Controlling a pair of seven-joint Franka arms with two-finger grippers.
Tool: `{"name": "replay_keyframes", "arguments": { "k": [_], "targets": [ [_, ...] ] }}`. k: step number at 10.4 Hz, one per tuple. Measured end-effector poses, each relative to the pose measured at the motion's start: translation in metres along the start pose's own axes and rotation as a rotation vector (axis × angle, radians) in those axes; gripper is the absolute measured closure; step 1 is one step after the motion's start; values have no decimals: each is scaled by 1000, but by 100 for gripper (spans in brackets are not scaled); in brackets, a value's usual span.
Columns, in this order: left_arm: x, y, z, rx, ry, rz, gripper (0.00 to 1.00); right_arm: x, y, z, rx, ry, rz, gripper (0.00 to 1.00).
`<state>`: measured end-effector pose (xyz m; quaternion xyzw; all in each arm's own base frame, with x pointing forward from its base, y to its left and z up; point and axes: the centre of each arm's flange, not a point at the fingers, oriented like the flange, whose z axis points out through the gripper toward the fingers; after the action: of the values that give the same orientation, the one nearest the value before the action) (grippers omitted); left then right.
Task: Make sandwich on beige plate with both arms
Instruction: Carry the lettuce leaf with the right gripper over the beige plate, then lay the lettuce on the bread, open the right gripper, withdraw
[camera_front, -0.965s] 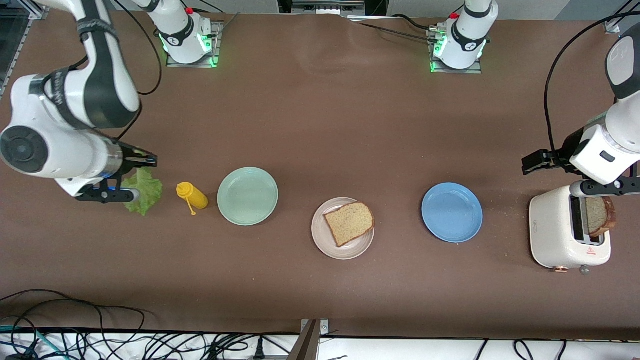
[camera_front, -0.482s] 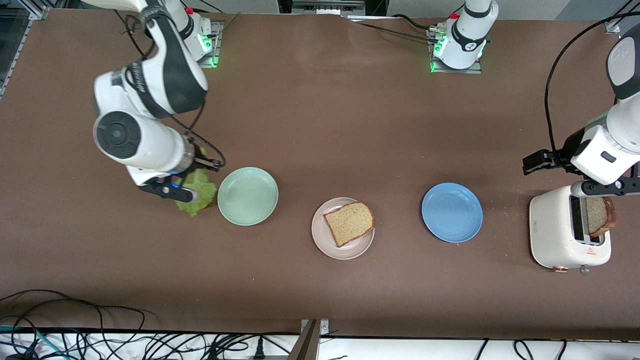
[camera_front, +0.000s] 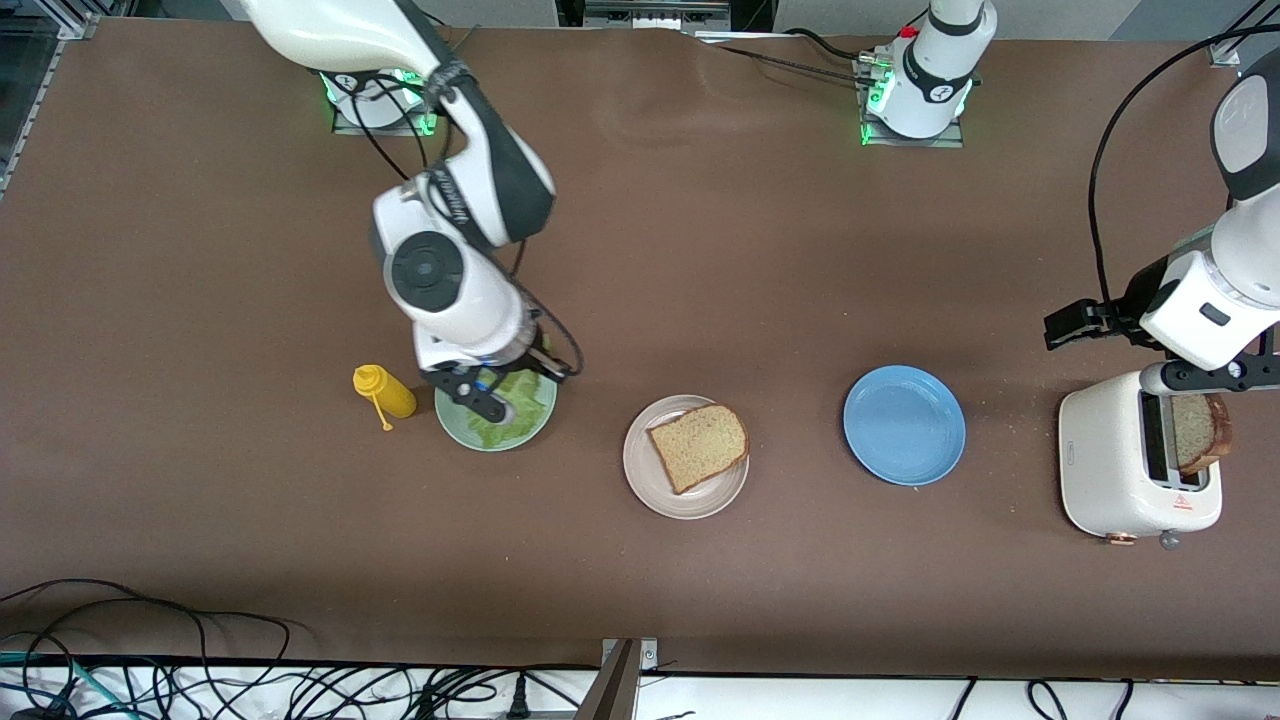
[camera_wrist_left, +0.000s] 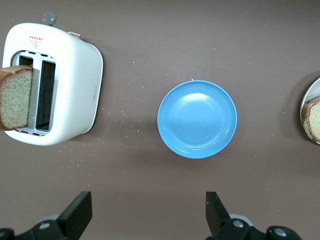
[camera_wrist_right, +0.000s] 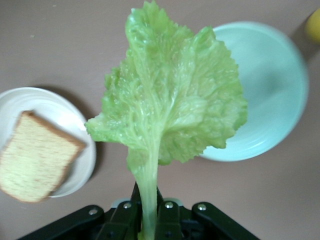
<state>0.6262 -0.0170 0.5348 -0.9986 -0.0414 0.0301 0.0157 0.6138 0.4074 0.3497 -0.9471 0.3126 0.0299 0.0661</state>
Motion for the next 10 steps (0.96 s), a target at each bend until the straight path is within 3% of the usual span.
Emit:
{"name": "replay_keyframes", "arguments": {
  "k": [3, 5, 8, 10],
  "targets": [
    [0, 0, 1, 0, -2, 0, 0, -44, -56, 47, 185, -9, 243, 94],
    [0, 0, 1, 0, -3, 0, 0, -52, -68, 79, 280, -30, 373, 94],
    [0, 0, 2, 1, -5, 0, 0, -59, -75, 111, 379, -51, 449, 94],
    [0, 0, 4, 1, -8, 0, 0, -71, -80, 117, 397, -84, 487, 94]
  ]
}}
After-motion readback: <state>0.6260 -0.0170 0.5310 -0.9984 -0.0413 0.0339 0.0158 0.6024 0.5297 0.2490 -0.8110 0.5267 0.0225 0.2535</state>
